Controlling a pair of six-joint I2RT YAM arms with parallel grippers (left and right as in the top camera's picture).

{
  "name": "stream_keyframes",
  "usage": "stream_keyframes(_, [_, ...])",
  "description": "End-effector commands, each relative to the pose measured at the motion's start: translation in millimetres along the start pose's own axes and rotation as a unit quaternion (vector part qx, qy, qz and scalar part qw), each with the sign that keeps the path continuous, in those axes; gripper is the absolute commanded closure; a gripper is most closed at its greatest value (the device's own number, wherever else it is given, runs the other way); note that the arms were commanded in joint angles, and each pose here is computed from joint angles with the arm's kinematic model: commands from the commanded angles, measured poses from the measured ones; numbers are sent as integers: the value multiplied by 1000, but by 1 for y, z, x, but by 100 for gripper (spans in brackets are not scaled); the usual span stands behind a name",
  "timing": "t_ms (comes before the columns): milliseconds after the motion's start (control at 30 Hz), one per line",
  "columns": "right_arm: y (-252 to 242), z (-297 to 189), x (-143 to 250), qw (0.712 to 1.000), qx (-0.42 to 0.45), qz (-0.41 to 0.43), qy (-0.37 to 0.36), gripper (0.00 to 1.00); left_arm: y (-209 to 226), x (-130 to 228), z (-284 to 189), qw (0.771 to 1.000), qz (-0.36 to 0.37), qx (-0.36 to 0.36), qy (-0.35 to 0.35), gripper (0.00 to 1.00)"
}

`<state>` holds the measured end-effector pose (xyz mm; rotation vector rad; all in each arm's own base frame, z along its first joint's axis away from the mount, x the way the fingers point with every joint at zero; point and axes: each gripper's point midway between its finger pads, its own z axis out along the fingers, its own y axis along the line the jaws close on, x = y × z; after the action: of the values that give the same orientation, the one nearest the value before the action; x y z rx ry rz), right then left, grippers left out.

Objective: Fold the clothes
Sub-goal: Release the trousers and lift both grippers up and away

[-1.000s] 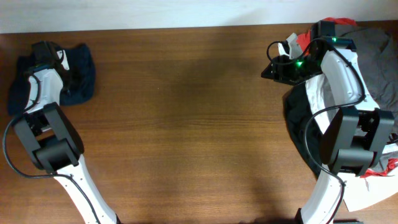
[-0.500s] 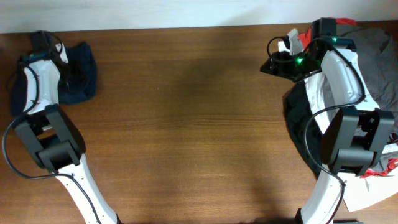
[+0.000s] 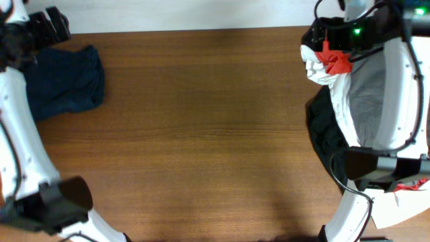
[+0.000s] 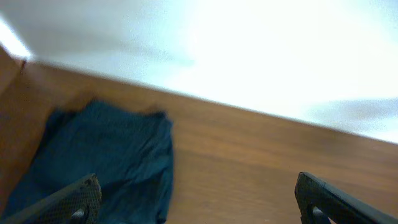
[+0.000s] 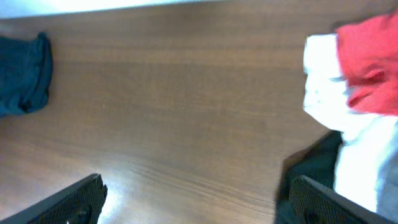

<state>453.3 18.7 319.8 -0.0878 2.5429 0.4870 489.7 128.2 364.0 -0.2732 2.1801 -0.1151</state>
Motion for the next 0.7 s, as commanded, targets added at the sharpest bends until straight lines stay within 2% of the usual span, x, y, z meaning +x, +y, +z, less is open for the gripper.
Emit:
stream_keyframes(0, [13, -52, -5, 997, 47, -32, -50, 1, -30, -21, -48, 998, 15, 48, -46, 1])
stream_keyframes(200, [51, -135, -3, 984, 66, -72, -149, 1, -33, -24, -57, 997, 17, 50, -54, 1])
stream_keyframes(333, [71, -173, 7, 979, 49, -32, -193, 1, -33, -24, -57, 997, 17, 50, -54, 1])
stream_keyframes(467, [89, -183, 12, 979, -6, 32, -202, 1, -33, -24, -57, 997, 17, 50, -54, 1])
stream_keyframes(600, [88, -179, 11, 980, -4, 33, -198, 1, -33, -24, -57, 997, 17, 50, -54, 1])
stream_keyframes(667, [75, -179, 10, 979, 37, 16, -201, 1, -33, -24, -57, 997, 17, 50, -54, 1])
